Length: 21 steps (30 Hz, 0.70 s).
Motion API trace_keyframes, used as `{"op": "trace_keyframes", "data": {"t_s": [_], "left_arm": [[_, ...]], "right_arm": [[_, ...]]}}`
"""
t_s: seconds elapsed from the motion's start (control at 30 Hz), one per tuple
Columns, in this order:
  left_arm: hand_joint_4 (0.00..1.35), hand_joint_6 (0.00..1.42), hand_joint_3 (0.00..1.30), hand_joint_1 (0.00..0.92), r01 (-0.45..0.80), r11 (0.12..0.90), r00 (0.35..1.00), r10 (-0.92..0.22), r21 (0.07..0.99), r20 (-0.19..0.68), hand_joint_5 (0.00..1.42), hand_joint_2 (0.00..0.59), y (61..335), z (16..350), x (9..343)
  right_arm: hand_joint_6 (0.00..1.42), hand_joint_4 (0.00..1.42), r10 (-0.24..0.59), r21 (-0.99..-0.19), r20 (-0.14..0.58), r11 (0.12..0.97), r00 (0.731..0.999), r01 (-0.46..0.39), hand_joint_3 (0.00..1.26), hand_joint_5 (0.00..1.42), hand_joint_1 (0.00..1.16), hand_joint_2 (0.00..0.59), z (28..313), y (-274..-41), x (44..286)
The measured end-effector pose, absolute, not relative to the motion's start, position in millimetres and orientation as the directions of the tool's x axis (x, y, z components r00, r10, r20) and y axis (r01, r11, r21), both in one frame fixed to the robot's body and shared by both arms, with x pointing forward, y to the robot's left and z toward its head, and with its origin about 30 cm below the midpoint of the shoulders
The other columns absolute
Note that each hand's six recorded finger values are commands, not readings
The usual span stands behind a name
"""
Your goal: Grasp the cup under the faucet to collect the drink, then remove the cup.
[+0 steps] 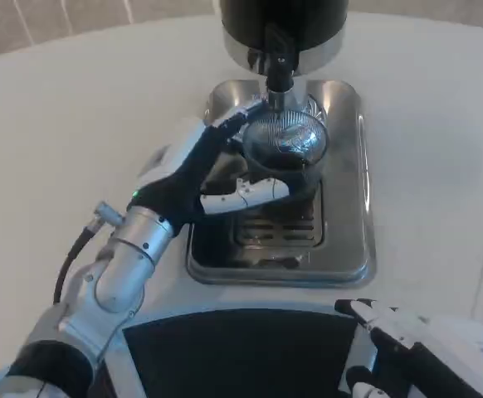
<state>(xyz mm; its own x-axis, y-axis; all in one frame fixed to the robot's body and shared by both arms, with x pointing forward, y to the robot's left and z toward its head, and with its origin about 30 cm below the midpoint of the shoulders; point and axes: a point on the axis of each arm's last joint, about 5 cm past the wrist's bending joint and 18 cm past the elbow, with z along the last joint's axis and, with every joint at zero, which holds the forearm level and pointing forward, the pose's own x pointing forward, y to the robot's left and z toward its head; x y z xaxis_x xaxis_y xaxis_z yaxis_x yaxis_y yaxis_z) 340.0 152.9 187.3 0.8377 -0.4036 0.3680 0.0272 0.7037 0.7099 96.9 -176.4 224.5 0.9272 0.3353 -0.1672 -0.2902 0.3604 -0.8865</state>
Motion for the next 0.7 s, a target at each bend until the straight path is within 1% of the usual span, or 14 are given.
{"op": "trace_keyframes", "data": {"t_s": [0.57,0.7], "left_arm": [[0.22,0.35,0.20,0.368,0.022,0.698,0.829,-0.413,0.716,0.377,0.48,0.074,150.0,190.2,339.9],[0.23,0.37,0.22,0.360,0.020,0.692,0.825,-0.419,0.722,0.379,0.51,0.071,148.4,191.2,339.9]], "right_arm": [[0.00,0.00,0.334,-0.881,-0.169,0.370,0.927,-0.294,0.05,0.00,0.00,0.548,223.0,-175.9,94.7],[0.00,0.00,0.325,-0.880,-0.171,0.373,0.930,-0.292,0.05,0.00,0.00,0.548,222.9,-176.9,94.2]]}}
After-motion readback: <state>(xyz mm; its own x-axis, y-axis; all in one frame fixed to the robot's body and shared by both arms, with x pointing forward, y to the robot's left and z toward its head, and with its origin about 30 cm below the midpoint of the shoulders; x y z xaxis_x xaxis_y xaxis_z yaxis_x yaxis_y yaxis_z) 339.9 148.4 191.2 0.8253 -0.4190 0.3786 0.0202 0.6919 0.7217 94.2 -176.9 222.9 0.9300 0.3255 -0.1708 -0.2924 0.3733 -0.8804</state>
